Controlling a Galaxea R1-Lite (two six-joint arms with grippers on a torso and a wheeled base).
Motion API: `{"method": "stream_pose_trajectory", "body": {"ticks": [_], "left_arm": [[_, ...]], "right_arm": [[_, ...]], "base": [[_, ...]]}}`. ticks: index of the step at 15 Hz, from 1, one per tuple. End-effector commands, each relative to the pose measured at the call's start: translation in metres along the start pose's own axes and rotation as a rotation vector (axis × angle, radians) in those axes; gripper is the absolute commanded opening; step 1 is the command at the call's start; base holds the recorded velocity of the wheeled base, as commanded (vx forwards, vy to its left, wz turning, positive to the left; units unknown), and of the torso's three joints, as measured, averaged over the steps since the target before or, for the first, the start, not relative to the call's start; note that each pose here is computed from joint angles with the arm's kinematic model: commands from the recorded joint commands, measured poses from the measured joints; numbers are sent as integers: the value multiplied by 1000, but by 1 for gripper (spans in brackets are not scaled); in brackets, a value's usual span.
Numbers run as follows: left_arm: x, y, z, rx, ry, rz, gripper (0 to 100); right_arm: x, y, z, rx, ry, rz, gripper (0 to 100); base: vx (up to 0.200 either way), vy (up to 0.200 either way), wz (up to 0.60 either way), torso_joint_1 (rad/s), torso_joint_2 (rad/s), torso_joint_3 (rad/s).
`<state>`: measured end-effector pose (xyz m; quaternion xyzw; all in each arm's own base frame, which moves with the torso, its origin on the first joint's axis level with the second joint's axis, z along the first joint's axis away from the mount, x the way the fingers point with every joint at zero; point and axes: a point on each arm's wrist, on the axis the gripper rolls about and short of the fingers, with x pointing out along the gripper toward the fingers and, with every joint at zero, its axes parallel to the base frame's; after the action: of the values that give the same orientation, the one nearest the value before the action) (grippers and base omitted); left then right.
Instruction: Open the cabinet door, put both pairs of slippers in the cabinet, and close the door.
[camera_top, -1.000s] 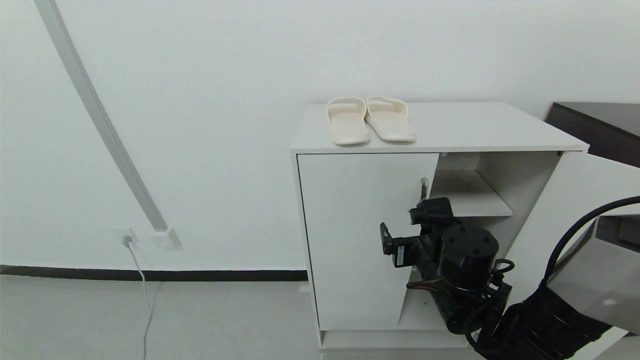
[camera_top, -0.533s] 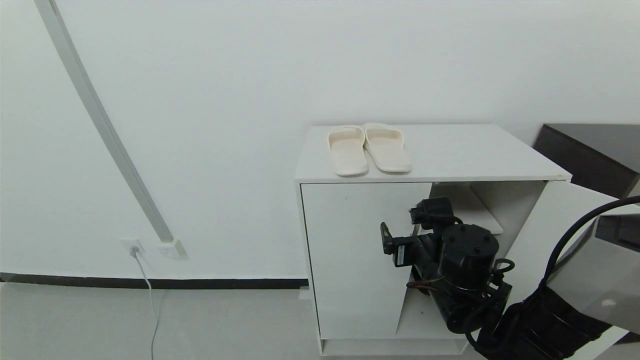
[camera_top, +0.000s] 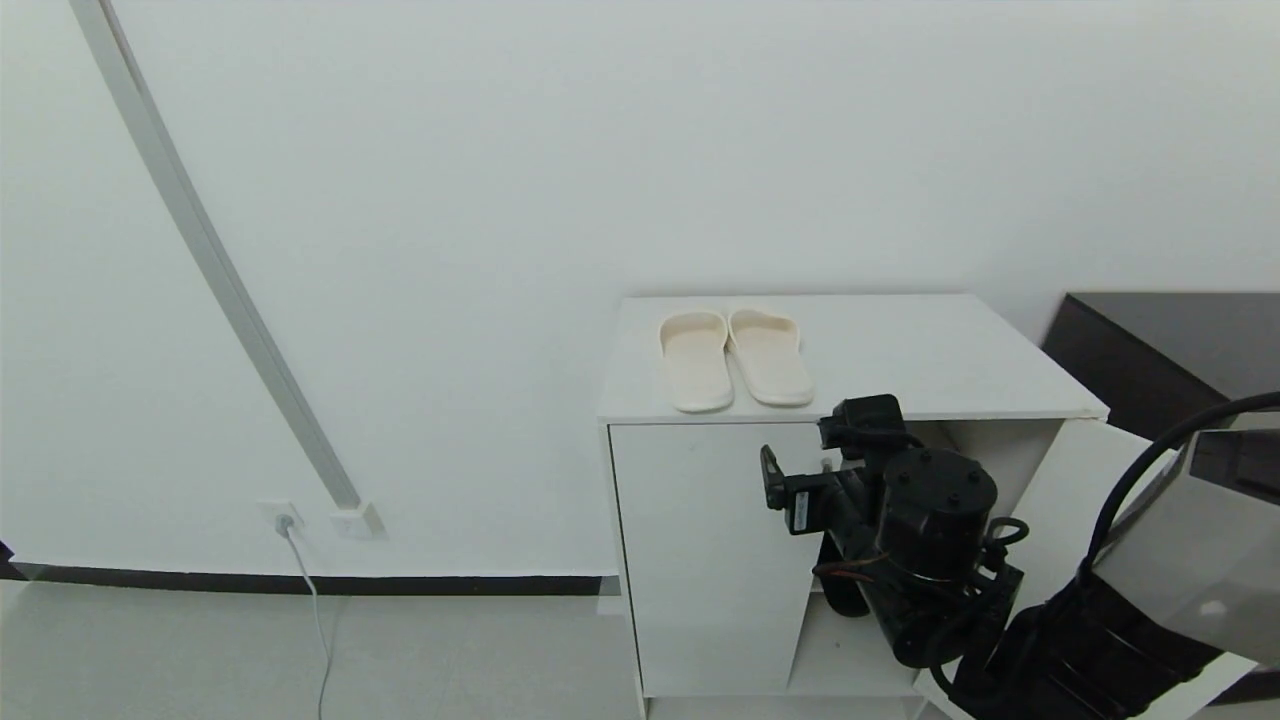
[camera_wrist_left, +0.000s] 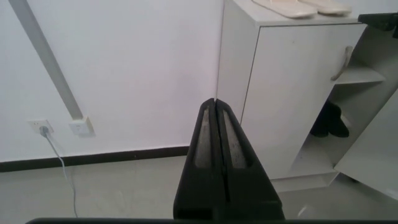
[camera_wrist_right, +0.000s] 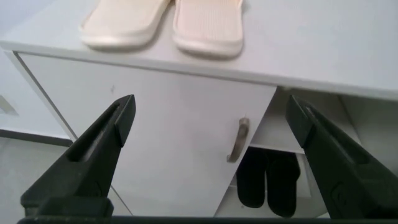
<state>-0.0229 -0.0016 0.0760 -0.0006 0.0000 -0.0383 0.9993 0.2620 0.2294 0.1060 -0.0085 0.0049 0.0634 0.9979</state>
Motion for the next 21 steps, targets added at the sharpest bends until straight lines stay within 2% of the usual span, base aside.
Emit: {"method": "stream_pose_trajectory", "body": {"ticks": [1, 6, 8, 9, 10, 12, 16, 19, 21], "left_arm": [[0, 0, 0, 0, 0, 1, 0], [0, 0, 0, 1, 0, 1, 0], [0, 0, 0, 20, 2, -2, 0], [0, 0, 0, 15, 2, 0, 0], [0, 0, 0, 20, 2, 0, 0], [0, 0, 0, 23, 2, 0, 0], [0, 0, 0, 33, 2, -2, 0], [0, 0, 0, 32, 2, -2, 0], [0, 0, 0, 26, 2, -2, 0]], "right_arm": [[0, 0, -1, -6, 3, 1, 100], [4, -2, -5, -16, -6, 2, 100], [7, -4, -7, -43, -5, 5, 100], [8, -3, -5, -48, -21, 18, 100], [10, 0, -1, -49, -34, 31, 100], [28, 12, 31, -9, -33, 29, 100], [39, 20, 87, 100, 98, 27, 100], [40, 25, 82, 128, 129, 12, 100], [42, 26, 75, 119, 144, 9, 100]], "base": [[0, 0, 0, 266, -613, -339], [0, 0, 0, 220, -485, -270], [0, 0, 0, 44, -97, -53], [0, 0, 0, 0, 0, 0], [0, 0, 0, 0, 0, 0], [0, 0, 0, 0, 0, 0], [0, 0, 0, 0, 0, 0], [0, 0, 0, 0, 0, 0], [200, 0, 0, 2, -2, 0]]}}
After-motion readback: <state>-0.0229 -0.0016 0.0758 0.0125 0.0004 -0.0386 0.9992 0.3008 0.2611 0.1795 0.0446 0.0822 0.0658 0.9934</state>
